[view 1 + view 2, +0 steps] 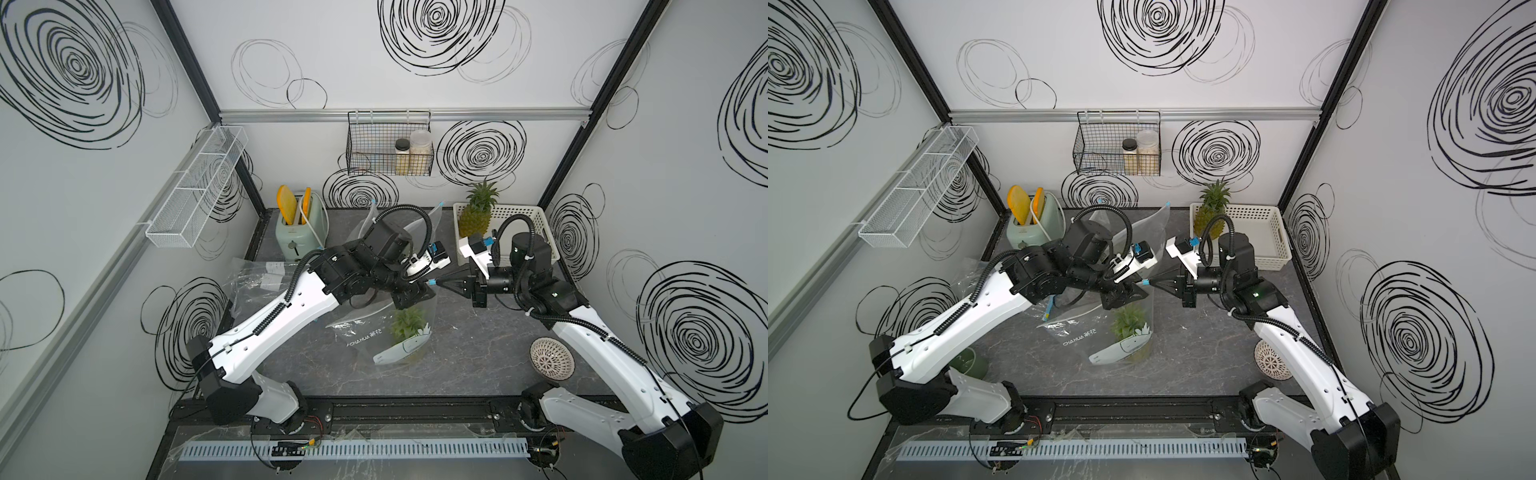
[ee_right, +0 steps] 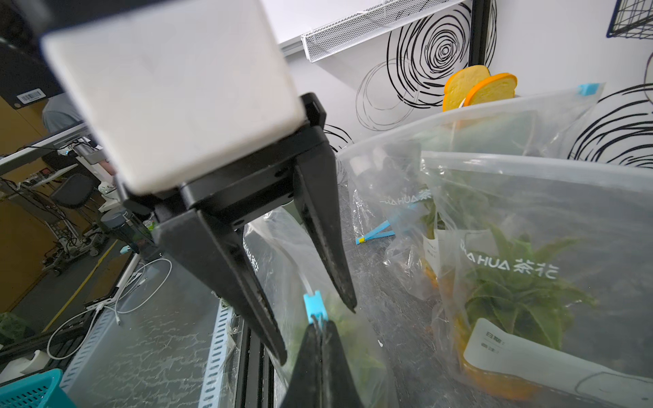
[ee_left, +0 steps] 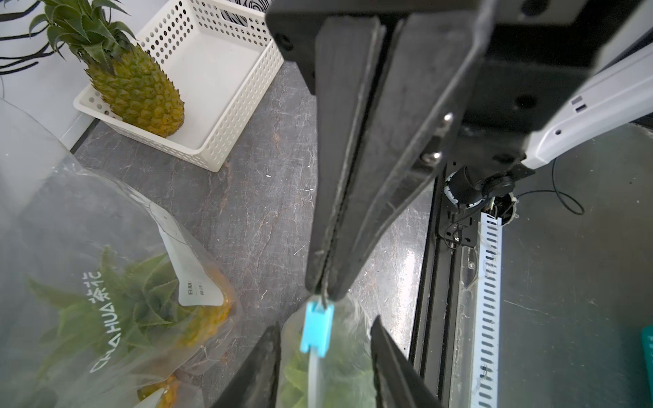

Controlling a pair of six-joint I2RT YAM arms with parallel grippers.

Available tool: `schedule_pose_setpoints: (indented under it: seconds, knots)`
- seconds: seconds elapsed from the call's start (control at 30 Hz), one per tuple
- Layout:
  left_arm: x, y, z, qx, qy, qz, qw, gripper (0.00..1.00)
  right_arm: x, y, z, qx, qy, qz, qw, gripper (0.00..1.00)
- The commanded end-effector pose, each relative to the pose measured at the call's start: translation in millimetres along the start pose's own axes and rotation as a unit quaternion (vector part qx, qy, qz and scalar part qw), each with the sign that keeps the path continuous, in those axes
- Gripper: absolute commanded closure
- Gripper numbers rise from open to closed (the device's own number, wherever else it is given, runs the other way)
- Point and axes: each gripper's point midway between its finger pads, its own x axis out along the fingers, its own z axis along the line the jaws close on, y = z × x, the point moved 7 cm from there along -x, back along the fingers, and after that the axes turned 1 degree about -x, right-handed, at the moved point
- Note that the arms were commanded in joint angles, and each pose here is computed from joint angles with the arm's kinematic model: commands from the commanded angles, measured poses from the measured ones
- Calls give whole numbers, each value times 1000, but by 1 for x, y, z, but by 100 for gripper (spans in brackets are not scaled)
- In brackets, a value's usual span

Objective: Open the zip-top bag and take out the pineapple
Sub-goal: Unzip the zipper on the zipper food storage bag.

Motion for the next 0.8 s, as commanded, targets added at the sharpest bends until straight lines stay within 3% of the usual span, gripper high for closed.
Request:
schedule_pose_setpoints:
  seconds: [0.0, 0.33, 0.77]
  knots:
    - [-7, -17, 1, 17, 9, -43, 999, 55, -2, -5, 5, -29, -5, -9, 1000, 100]
    - [-8, -24, 5, 16, 6, -52, 999, 65, 0, -3, 0, -25, 4, -5, 1000, 100]
    - [1, -12, 11, 5, 2, -27, 1000, 100, -5, -11, 3, -38, 33, -22, 998, 100]
